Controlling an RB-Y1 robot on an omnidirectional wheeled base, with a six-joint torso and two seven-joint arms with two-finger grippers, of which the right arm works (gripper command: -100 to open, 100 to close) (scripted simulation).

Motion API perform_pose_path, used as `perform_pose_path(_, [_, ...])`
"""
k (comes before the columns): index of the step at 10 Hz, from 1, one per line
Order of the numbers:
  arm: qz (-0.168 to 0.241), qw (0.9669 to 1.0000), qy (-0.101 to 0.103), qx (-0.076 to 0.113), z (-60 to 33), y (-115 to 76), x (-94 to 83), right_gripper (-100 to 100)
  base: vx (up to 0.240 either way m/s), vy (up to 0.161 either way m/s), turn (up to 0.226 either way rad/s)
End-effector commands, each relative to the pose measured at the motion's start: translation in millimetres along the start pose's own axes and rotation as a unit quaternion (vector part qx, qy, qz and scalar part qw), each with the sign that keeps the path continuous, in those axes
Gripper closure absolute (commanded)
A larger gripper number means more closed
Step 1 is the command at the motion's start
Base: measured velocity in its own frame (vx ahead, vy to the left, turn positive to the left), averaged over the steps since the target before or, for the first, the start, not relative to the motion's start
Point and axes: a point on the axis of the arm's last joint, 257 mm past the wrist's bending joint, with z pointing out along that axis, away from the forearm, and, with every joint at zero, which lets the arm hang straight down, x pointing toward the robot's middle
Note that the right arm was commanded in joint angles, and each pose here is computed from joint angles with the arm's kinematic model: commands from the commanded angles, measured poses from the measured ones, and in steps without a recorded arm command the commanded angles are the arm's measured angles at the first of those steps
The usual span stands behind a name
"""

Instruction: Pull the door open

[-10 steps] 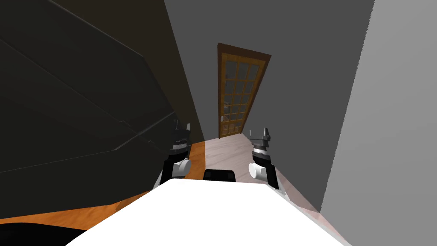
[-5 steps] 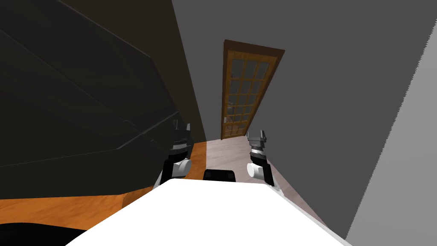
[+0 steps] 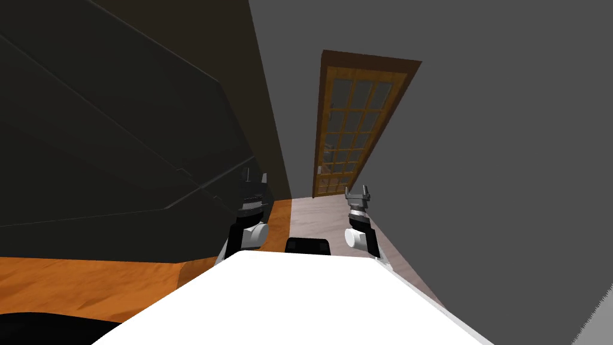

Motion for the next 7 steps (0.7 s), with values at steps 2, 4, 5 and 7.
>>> perform_pose_path(2, [0.033,0.9993,-0.012,0.009,-4.5,-14.0,-13.3,-100,0.087,-0.033,0.140])
perform_pose_path(4, [0.058,0.9979,-0.022,0.016,-7.7,-24.8,-23.4,-100,0.082,-0.039,0.139])
perform_pose_path(5, [0.071,0.9970,-0.027,0.019,-9.5,-30.1,-28.5,-100,0.092,-0.052,0.167])
perform_pose_path(7, [0.095,0.9945,-0.038,0.024,-13.2,-40.6,-38.9,-100,0.086,-0.035,0.147])
